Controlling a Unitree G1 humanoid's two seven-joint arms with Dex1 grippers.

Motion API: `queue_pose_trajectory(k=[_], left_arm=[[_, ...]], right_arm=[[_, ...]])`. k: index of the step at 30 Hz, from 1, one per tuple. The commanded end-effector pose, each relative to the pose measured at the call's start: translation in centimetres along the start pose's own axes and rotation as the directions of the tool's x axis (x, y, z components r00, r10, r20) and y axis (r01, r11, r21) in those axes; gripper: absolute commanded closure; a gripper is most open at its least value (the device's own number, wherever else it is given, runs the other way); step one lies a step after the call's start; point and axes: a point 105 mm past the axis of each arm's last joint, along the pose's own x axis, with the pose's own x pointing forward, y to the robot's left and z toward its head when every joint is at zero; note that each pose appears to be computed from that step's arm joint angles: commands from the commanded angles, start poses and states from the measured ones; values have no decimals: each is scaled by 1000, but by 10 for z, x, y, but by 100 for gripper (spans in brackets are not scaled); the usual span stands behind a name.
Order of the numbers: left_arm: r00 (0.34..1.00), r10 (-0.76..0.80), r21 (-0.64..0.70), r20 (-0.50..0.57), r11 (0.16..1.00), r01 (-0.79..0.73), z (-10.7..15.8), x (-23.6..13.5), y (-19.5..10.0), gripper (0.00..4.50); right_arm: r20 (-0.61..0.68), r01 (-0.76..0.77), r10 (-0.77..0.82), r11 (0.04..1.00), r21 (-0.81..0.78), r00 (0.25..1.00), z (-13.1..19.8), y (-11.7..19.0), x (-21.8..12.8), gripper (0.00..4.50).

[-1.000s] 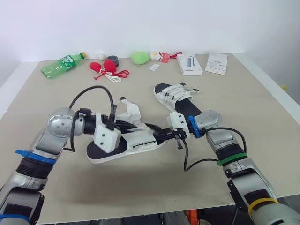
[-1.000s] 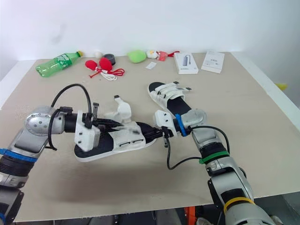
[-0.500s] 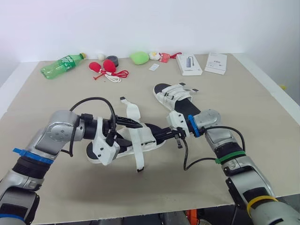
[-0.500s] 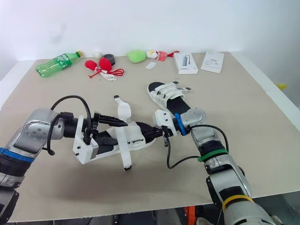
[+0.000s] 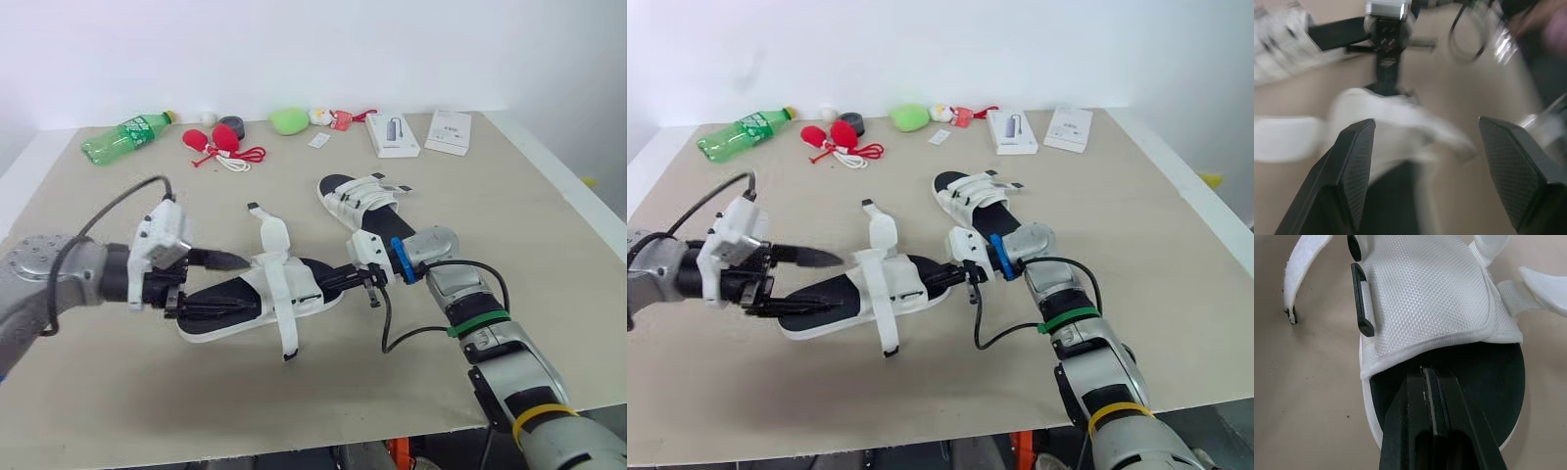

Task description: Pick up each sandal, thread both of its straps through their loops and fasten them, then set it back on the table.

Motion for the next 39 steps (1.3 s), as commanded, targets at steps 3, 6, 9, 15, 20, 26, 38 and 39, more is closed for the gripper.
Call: queue_pose_trajectory(k=[3, 6, 9, 15, 20, 26, 38, 39], left_arm=[[999, 3, -115, -35, 993, -7, -37, 28, -30, 107], [997, 61, -118, -40, 991, -66, -53, 42, -30, 107], [987, 134, -59, -92, 988, -140, -67, 50, -21, 107], [976, 195, -74, -93, 977, -202, -77, 62, -9, 107], [982, 184, -99, -39, 977, -187, -72, 71, -5, 107], [990, 143, -153, -12, 978, -143, -71, 84, -2, 107], [987, 142, -371, 76, 923, -104, -62, 81, 7, 446], [987, 128, -388, 94, 918, -82, -58, 78, 6, 446]], right_arm=[[0, -16, 16, 1000, -22, 1000, 5, -1, 0, 450], [0, -16, 16, 1000, -21, 1000, 5, -1, 1, 450], [0, -18, 18, 1000, -21, 1000, 6, -2, 2, 450], [-2, -18, 18, 1000, -20, 1000, 7, -2, 1, 450], [-3, -13, 13, 1000, -21, 1000, 6, -2, 2, 450], [-3, -1, 1, 1000, -21, 1000, 6, -3, 1, 450], [-3, 9, -9, 1000, -19, 1000, 6, -3, 1, 450], [-1, 9, -9, 1000, -19, 1000, 7, -2, 1, 450]])
